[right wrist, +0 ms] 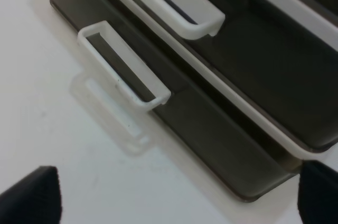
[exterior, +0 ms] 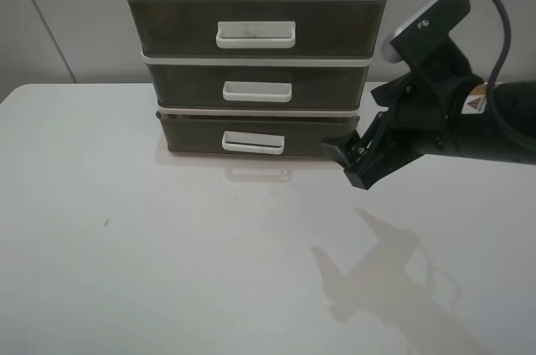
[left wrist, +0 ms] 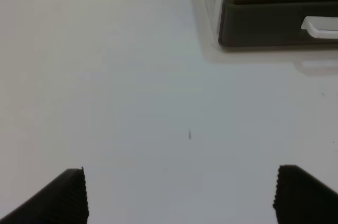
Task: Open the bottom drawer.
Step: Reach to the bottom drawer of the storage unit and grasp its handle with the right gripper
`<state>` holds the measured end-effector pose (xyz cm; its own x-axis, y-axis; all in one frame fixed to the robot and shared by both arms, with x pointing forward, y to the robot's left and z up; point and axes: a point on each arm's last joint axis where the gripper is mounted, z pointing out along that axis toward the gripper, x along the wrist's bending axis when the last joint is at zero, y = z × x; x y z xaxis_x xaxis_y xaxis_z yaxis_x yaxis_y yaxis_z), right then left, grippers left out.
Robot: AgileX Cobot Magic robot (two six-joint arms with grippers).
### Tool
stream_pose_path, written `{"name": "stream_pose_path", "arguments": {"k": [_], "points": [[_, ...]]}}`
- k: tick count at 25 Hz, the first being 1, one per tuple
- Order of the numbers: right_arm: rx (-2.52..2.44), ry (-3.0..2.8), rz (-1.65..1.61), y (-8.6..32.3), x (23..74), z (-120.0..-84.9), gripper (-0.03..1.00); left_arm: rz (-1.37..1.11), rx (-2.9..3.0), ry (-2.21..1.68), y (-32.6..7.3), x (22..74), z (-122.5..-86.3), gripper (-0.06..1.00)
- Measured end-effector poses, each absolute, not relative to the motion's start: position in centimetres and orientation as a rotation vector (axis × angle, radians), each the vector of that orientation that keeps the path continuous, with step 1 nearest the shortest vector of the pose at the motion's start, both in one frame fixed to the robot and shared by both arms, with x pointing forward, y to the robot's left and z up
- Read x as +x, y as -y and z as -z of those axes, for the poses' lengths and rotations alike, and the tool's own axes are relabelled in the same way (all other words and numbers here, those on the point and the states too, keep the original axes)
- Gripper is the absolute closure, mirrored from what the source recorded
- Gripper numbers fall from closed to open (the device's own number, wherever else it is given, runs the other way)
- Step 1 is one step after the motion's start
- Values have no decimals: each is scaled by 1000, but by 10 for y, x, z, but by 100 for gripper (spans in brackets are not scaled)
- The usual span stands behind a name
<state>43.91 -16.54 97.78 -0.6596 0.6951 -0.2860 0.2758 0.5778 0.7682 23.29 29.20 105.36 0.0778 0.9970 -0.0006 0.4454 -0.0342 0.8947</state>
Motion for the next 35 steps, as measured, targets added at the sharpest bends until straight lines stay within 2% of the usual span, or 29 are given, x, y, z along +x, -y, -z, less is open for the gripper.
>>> {"name": "stream_pose_path", "arguments": {"k": [14, 27, 35], "points": [[266, -2277, -628, 124, 435, -898, 19, -909, 1589, -1471, -292, 233, -1054, 23], [-123, -2239, -509, 81, 472, -879, 19, -909, 1589, -1471, -292, 233, -1054, 23], [-256, -2301, -521, 73, 486, -879, 19, -909, 1589, -1471, -292, 233, -1054, 23]]}}
